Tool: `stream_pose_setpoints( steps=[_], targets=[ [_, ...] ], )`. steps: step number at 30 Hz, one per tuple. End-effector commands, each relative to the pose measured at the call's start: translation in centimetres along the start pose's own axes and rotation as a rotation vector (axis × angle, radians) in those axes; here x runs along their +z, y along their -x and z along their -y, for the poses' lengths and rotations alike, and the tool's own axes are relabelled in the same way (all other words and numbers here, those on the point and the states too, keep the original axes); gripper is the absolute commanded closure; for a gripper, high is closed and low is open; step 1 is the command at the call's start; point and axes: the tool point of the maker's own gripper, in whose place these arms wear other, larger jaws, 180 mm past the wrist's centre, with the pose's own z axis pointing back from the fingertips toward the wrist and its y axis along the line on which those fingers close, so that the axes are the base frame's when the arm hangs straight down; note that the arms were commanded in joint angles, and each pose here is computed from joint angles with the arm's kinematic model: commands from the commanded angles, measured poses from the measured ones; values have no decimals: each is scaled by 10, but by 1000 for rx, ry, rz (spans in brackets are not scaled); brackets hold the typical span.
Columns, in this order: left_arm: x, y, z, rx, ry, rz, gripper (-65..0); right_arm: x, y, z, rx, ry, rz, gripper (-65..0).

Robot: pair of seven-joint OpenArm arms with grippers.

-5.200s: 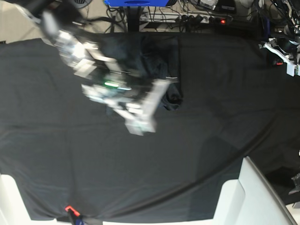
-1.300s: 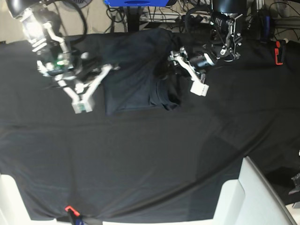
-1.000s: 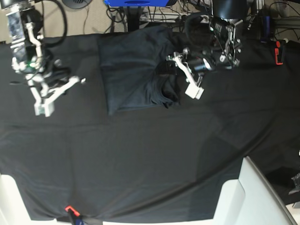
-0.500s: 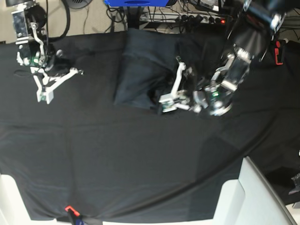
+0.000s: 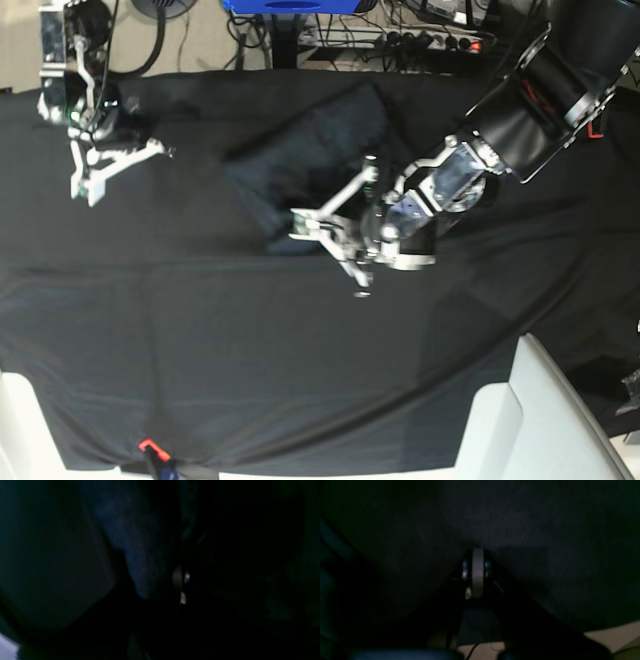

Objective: Fold the T-shirt properly
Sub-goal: 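Drag the grasped fabric with the left gripper across the shirt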

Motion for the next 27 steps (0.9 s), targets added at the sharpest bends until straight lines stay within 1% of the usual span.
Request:
stream_pose_setpoints(
  steps=[1, 5, 8, 12, 15, 21, 27],
  targets=[
    [4, -10, -16, -31, -35, 23, 0, 4, -9, 4, -8, 4, 32, 0],
    [1, -28, -13, -119, -20, 56, 0, 5, -2, 14, -30, 24, 23, 0],
    [-1, -43, -13, -160, -12, 74, 0, 7, 5, 19, -35, 34, 10, 0],
    [-1, -71, -14, -216, -12, 125, 0, 6, 11, 17, -43, 30, 0, 0],
    [-3, -84, -13, -252, -9, 131, 0, 7, 14, 14, -50, 26, 2, 0],
    [-3, -85, -14, -253, -11, 118, 0, 7, 19, 17, -52, 34, 8, 0],
    [-4, -75, -14, -251, -14, 65, 0, 7, 20, 17, -52, 33, 6, 0]
  ],
)
